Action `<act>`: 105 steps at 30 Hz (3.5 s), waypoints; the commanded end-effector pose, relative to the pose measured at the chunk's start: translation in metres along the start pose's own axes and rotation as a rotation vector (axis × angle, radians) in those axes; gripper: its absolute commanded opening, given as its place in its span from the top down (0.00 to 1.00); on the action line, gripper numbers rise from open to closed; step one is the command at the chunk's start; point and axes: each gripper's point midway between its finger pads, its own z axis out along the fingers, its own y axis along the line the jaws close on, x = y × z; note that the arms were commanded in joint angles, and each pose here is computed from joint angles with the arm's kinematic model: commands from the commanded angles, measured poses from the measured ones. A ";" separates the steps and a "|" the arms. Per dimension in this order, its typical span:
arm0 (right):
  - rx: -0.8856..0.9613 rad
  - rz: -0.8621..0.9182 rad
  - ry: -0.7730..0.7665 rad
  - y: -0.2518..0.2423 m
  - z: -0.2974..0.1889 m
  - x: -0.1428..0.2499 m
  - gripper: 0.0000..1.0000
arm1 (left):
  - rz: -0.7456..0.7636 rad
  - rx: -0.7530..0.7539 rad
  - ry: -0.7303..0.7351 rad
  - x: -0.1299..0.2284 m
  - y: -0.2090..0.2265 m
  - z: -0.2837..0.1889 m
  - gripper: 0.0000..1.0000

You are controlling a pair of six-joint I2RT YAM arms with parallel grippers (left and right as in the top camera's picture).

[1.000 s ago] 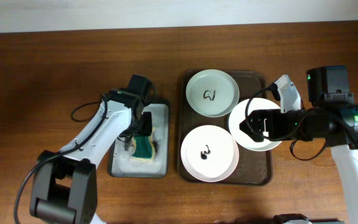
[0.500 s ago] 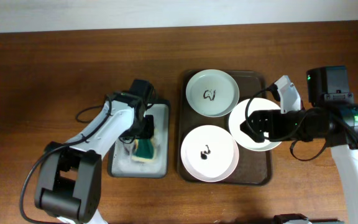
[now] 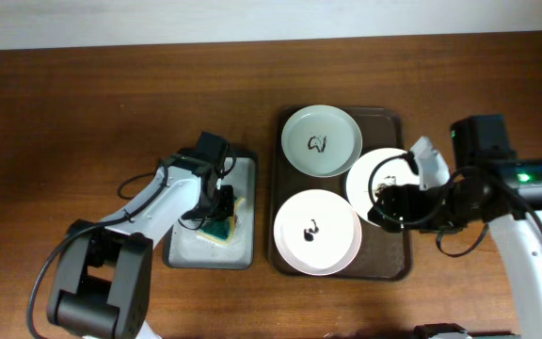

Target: Clean dirty plates on tray and stack at the side

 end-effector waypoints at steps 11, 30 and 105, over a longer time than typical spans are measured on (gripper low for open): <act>0.011 0.057 0.048 -0.039 0.080 0.016 0.25 | 0.052 0.030 -0.018 -0.023 -0.013 -0.044 0.57; 0.010 0.049 0.029 -0.039 0.080 0.011 0.00 | 0.380 0.081 -0.060 -0.006 -0.034 -0.002 0.70; 0.237 0.398 0.054 -0.109 0.193 0.004 0.96 | 0.126 0.227 0.195 0.033 -0.200 0.037 1.00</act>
